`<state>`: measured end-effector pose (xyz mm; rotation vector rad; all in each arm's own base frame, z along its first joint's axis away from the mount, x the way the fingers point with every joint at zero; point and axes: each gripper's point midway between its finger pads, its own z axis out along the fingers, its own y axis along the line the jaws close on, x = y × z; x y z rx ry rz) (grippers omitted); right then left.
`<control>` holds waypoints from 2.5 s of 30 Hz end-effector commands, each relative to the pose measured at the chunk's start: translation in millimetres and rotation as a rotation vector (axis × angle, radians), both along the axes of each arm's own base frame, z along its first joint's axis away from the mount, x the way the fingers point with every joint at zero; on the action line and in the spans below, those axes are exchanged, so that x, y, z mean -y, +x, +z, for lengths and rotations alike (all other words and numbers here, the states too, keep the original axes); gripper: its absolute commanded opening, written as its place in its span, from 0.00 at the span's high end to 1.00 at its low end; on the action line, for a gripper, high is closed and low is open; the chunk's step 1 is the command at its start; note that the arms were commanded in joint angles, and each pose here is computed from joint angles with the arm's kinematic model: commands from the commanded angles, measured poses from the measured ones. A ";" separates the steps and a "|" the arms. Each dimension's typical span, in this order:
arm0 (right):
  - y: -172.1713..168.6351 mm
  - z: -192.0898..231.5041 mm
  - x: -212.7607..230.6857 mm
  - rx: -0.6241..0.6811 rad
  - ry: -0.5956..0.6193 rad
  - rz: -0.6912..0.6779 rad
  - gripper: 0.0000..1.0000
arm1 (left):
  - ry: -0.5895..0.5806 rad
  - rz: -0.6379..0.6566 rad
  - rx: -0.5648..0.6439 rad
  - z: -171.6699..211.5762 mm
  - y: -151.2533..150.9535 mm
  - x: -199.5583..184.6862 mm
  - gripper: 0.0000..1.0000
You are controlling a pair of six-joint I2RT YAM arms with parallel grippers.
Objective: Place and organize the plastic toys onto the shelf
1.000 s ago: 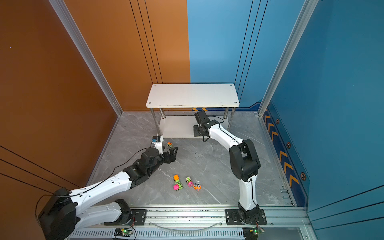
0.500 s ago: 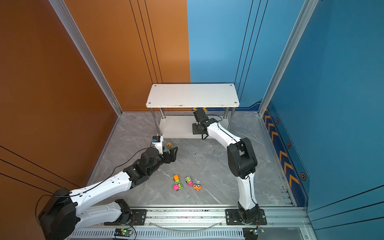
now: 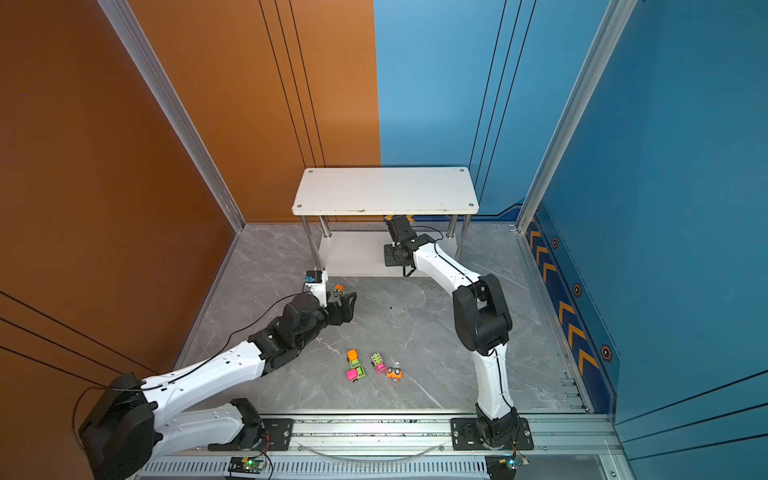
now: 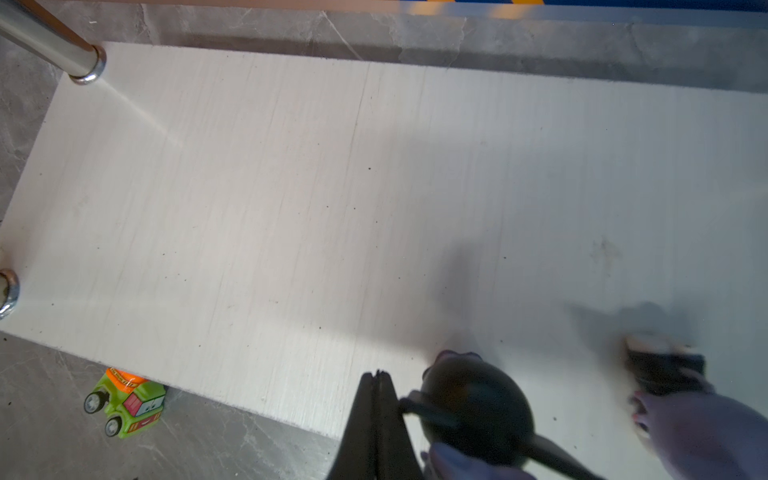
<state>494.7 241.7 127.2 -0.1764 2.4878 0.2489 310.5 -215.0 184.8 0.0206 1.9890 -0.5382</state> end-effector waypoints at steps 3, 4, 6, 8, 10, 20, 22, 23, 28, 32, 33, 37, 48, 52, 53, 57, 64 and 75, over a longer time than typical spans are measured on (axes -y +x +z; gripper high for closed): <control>-8.4 -6.3 -2.7 -0.031 -0.016 0.028 1.00 | -0.003 -0.010 0.009 8.6 3.8 2.9 0.09; -11.8 6.4 -3.8 -0.011 -0.006 0.031 1.00 | -0.003 -0.008 0.010 8.9 3.9 2.4 0.09; -20.2 13.7 -7.6 0.002 -0.003 0.044 1.00 | -0.001 -0.003 0.007 8.8 3.0 0.7 0.10; -32.3 21.8 -9.9 0.018 -0.004 0.057 1.00 | 0.013 0.021 -0.004 6.6 1.5 -5.7 0.11; -46.0 28.3 -7.8 0.034 -0.013 0.058 1.00 | 0.032 0.074 -0.016 5.7 -2.0 -19.9 0.11; -121.8 26.2 3.6 0.041 -0.016 0.080 1.00 | 0.249 0.536 -0.166 -31.5 -61.3 -155.6 0.19; -131.9 23.4 3.6 0.033 -0.018 0.090 1.00 | 0.280 0.553 -0.220 -47.9 -68.0 -164.3 0.17; -137.4 22.3 3.6 0.030 -0.021 0.096 1.00 | 0.297 0.566 -0.249 -57.1 -70.4 -168.9 0.16; -156.9 22.6 8.6 0.025 -0.050 0.116 1.00 | 0.328 0.607 -0.378 -94.5 -81.3 -185.4 0.06; -163.6 26.5 13.9 0.030 -0.054 0.122 1.00 | 0.262 0.602 -0.415 -113.9 -78.4 -188.2 0.06; -164.7 27.3 14.6 0.030 -0.055 0.125 0.99 | 0.243 0.604 -0.425 -118.8 -77.8 -189.0 0.07; -166.9 31.5 18.3 0.037 -0.069 0.128 0.99 | 0.203 0.609 -0.469 -137.8 -79.9 -189.3 0.09; -168.1 40.2 25.1 0.055 -0.085 0.116 0.98 | 0.146 0.578 -0.481 -161.7 -60.6 -178.2 0.12; -170.3 41.7 30.9 0.055 -0.102 0.102 0.98 | 0.130 0.542 -0.528 -174.1 -54.5 -171.4 0.33; -171.7 42.4 32.9 0.056 -0.104 0.095 0.98 | 0.128 0.529 -0.543 -176.2 -53.7 -168.8 0.41; -174.3 46.7 38.2 0.075 -0.096 0.078 0.98 | 0.126 0.470 -0.584 -178.6 -49.0 -154.1 0.59; -177.1 55.3 40.6 0.091 -0.087 0.070 0.98 | 0.129 0.397 -0.596 -175.8 -52.7 -127.5 0.70; -183.7 57.5 47.0 0.104 -0.087 0.058 0.98 | 0.171 0.251 -0.548 -146.8 -59.4 -56.1 0.72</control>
